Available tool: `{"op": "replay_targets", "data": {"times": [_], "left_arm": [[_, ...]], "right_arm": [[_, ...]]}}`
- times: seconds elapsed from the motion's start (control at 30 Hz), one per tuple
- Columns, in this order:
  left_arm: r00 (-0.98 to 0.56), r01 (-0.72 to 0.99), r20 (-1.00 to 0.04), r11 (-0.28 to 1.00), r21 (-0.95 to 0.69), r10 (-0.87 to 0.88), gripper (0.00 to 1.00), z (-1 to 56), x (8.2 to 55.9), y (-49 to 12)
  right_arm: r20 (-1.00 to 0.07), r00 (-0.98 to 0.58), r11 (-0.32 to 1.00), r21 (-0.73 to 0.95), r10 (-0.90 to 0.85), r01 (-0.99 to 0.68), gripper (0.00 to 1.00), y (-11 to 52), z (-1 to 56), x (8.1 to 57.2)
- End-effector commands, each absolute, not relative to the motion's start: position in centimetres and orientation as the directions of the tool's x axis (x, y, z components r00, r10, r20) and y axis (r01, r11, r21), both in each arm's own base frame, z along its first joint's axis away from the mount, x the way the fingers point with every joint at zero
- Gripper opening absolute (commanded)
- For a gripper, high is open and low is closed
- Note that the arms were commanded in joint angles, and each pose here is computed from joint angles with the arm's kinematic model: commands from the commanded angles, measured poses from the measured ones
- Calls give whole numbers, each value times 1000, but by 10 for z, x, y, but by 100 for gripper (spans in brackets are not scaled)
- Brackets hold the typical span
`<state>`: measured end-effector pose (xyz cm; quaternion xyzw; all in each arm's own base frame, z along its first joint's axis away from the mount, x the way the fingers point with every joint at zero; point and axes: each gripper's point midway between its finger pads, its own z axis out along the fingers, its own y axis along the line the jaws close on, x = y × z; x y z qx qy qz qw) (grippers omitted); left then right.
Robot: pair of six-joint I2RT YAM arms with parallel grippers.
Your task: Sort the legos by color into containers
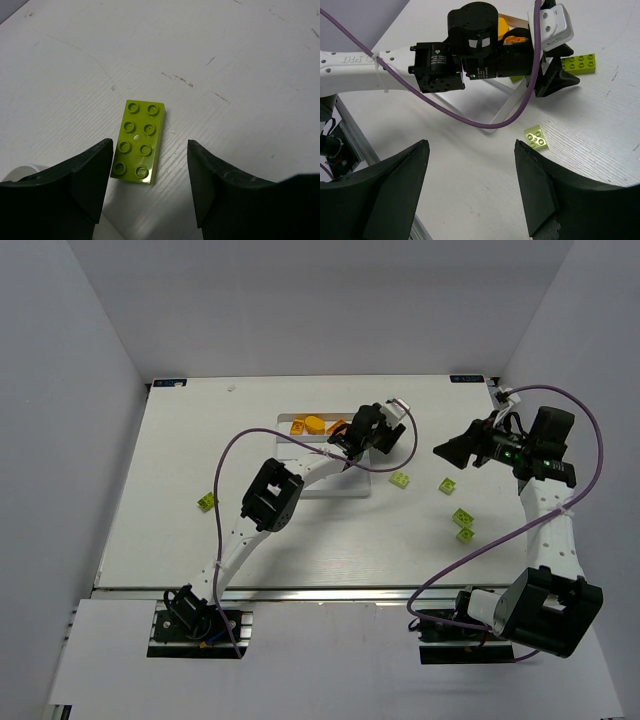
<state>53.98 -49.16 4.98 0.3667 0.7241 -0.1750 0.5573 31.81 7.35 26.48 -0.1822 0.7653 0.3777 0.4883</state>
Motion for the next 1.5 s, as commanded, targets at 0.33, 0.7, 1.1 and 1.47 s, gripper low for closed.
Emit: {"op": "replay_targets", "data": {"times": [0.33, 0.7, 1.1, 1.47], "left_arm": [[-93, 719, -936, 674, 172, 338, 43, 66, 543, -489], [-76, 776, -948, 616, 138, 308, 22, 101, 519, -504], [-16, 815, -984, 573, 89, 176, 16, 202, 484, -501], [-105, 766, -950, 634, 111, 293, 15, 186, 456, -410]], "right_arm": [[-908, -403, 628, 380, 113, -679, 74, 68, 280, 311], [-904, -408, 622, 393, 127, -677, 73, 63, 279, 309], [-902, -413, 617, 399, 130, -678, 73, 62, 277, 308], [-897, -428, 614, 403, 116, -679, 73, 63, 269, 308]]}}
